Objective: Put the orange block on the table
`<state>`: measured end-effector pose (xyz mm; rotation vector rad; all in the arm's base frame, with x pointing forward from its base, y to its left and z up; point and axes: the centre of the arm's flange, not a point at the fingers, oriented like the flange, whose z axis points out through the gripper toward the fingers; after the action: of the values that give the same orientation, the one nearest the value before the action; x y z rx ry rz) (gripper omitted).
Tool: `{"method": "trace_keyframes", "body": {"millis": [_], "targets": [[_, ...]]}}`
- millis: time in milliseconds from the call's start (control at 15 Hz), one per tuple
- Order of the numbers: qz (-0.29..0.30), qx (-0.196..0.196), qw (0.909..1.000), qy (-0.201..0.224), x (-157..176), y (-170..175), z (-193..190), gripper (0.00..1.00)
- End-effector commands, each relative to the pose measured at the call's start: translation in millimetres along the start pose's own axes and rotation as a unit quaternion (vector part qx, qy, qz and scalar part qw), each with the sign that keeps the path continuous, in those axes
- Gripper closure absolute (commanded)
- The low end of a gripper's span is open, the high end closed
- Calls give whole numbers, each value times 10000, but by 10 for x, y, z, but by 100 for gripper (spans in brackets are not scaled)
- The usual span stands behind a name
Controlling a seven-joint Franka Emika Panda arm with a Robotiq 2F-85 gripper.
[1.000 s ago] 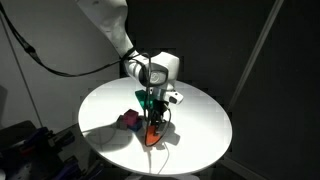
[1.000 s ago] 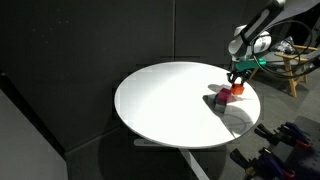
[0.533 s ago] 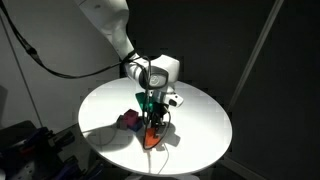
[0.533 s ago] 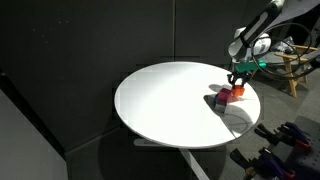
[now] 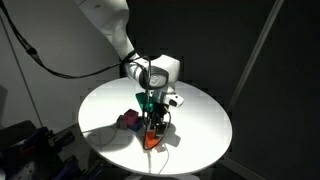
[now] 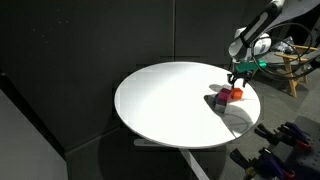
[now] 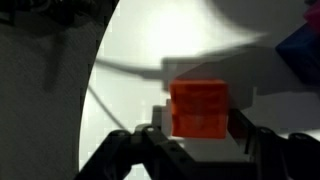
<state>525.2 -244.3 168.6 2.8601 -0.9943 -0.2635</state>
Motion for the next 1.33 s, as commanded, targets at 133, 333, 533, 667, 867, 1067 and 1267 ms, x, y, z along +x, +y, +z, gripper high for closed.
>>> {"method": "trace_keyframes", "body": {"millis": [133,333,533,667,867,1067,1267], "targets": [[-67,-14,10000,41,-28,18,-65,0],[-219,-53,9997,54,-110,15,-114,0],[-482,-79,9988,100,-197,-5,-188,0],[-665,-68,9976,171,-265,-35,-267,0],[-885,-64,9957,259,-375,-64,-402,0],[-1224,-80,9920,305,-528,-103,-559,0],[-1662,-68,9852,419,-699,-140,-727,0]]}}
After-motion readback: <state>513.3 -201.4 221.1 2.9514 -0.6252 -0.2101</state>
